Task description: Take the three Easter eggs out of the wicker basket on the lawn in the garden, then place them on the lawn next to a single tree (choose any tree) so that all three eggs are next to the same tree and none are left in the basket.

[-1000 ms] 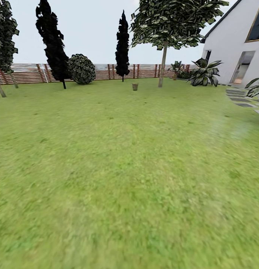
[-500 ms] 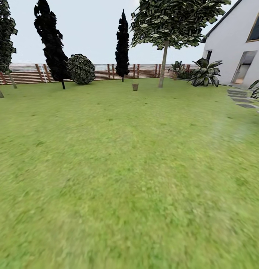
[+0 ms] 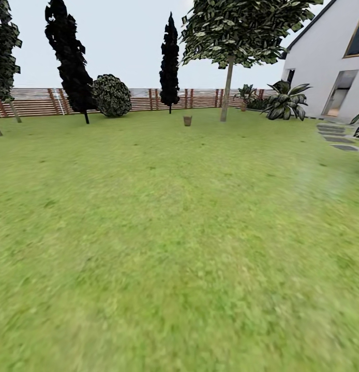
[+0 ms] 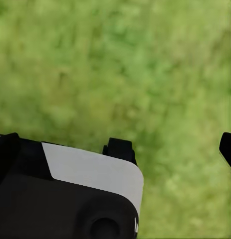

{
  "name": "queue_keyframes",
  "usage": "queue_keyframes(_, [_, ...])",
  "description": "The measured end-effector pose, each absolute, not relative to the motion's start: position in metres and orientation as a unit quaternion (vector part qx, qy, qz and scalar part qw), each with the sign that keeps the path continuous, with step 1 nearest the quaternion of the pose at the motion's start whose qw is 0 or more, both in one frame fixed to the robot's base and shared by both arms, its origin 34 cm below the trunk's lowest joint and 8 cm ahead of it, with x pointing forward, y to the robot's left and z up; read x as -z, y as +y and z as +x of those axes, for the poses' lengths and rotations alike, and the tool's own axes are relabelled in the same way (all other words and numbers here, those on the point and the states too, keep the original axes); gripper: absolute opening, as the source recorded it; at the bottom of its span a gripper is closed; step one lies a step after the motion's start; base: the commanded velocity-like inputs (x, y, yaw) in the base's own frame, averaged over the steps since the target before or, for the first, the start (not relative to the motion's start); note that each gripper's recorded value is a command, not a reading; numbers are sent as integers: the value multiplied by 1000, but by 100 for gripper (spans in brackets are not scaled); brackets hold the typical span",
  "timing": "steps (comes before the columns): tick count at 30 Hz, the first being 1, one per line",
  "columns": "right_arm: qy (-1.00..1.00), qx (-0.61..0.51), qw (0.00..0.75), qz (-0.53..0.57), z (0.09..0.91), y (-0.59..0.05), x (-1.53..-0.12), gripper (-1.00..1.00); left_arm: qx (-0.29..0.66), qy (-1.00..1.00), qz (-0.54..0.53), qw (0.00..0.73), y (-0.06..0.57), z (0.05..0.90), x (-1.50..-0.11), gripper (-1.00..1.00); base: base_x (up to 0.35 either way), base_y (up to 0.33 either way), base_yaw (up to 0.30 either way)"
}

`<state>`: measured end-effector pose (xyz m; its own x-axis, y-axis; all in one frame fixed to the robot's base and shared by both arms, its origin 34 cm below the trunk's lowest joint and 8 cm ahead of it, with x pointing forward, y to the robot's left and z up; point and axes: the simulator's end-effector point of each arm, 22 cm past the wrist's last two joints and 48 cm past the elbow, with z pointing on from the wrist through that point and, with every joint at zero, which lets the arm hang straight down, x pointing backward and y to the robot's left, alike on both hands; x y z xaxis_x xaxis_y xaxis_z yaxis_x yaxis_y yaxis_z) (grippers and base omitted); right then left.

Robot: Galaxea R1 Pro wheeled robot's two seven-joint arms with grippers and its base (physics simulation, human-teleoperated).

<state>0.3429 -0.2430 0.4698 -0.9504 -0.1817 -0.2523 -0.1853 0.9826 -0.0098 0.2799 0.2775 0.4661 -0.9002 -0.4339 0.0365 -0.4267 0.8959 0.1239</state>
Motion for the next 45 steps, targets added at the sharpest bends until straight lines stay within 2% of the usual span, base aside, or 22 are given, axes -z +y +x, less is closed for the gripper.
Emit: queue_keyframes(45, [988, -7, 126, -93, 343, -243, -470, 100, 56, -973, 221, 32, 278, 280, -466, 100, 325, 0, -24])
